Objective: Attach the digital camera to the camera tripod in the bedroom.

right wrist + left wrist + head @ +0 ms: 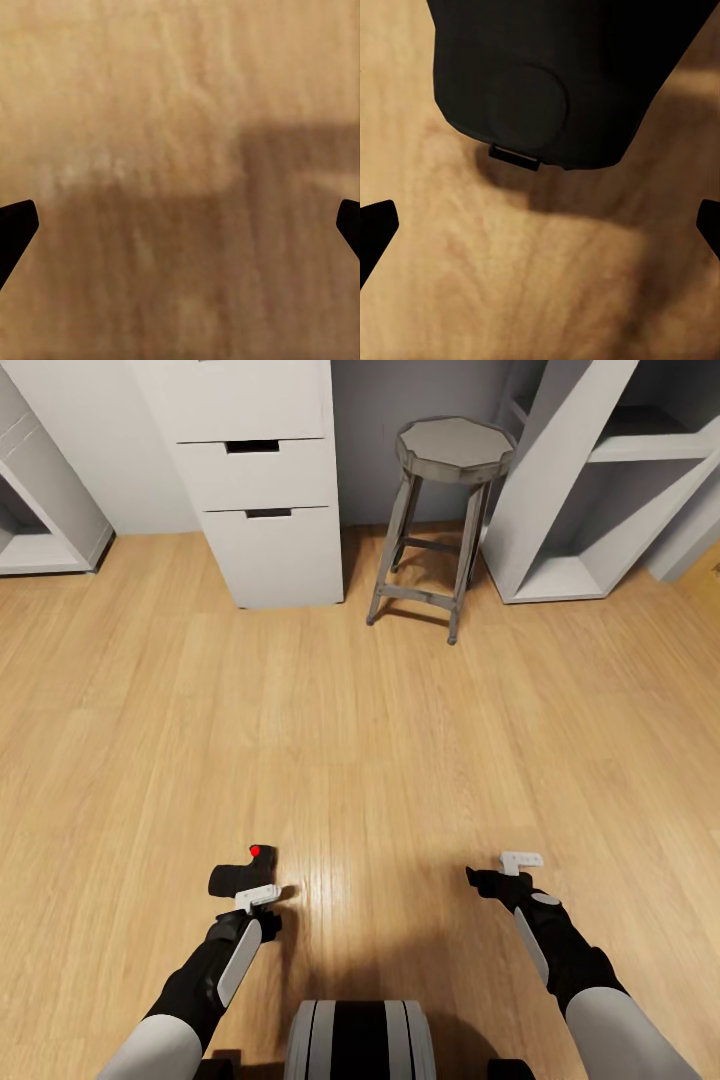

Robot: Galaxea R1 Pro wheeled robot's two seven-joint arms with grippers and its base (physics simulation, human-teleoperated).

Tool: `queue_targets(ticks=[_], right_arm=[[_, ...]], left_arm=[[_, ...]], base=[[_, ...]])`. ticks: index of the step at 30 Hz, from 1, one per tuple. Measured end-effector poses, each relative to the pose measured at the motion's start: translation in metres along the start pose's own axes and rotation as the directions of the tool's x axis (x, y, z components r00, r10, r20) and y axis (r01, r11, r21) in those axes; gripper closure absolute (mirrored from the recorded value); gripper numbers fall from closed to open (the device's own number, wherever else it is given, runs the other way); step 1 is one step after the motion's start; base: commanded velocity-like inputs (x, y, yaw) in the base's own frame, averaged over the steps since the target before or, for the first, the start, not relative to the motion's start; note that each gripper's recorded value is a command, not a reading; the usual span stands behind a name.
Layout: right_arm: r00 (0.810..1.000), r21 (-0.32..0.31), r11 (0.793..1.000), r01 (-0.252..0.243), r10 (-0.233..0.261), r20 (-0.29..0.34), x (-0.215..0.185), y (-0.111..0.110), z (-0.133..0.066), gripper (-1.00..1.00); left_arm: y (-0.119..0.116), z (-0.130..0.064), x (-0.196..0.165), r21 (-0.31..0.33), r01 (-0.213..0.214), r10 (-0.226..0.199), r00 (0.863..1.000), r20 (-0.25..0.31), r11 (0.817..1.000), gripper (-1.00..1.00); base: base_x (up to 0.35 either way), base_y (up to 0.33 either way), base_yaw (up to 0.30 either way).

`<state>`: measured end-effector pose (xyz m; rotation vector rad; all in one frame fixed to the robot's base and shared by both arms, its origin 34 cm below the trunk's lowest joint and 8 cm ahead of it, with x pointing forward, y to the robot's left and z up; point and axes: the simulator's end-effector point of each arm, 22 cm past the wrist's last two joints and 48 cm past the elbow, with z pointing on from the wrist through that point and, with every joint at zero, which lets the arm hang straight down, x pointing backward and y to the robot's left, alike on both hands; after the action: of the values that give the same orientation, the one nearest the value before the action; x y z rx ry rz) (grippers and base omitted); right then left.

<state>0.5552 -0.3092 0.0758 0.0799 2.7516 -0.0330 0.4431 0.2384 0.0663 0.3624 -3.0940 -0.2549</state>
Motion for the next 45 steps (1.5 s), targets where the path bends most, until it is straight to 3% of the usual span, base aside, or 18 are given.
queue_targets(ticks=[12, 20, 25, 45], right_arm=[[1.000, -0.010, 1.000, -0.002, 0.002, 0.024, -0.018, 0.001, -0.003, -1.00], [1.000, -0.120, 0.993, 0.000, 0.001, 0.004, -0.018, 0.021, -0.006, -1.00], [1.000, -0.153, 0.988, 0.003, -0.003, 0.003, -0.018, 0.028, -0.007, -1.00], [1.000, -0.161, 0.987, 0.001, 0.000, 0.001, -0.017, 0.030, -0.008, -1.00]], left_arm=[[0.000, 0.000, 0.000, -0.001, -0.002, 0.002, 1.000, 0.001, 1.000, -1.00], [0.000, -0.001, -0.002, -0.001, 0.000, 0.000, 1.000, 0.004, 1.000, -1.00], [-0.001, -0.001, -0.002, 0.000, -0.001, 0.001, 1.000, 0.005, 1.000, -1.00], [0.000, 0.000, 0.000, 0.000, 0.000, 0.000, 1.000, 0.000, 1.000, -1.00]], base=[[0.000, 0.000, 0.000], [0.000, 0.000, 0.000], [0.000, 0.000, 0.000], [0.051, 0.000, 0.000]])
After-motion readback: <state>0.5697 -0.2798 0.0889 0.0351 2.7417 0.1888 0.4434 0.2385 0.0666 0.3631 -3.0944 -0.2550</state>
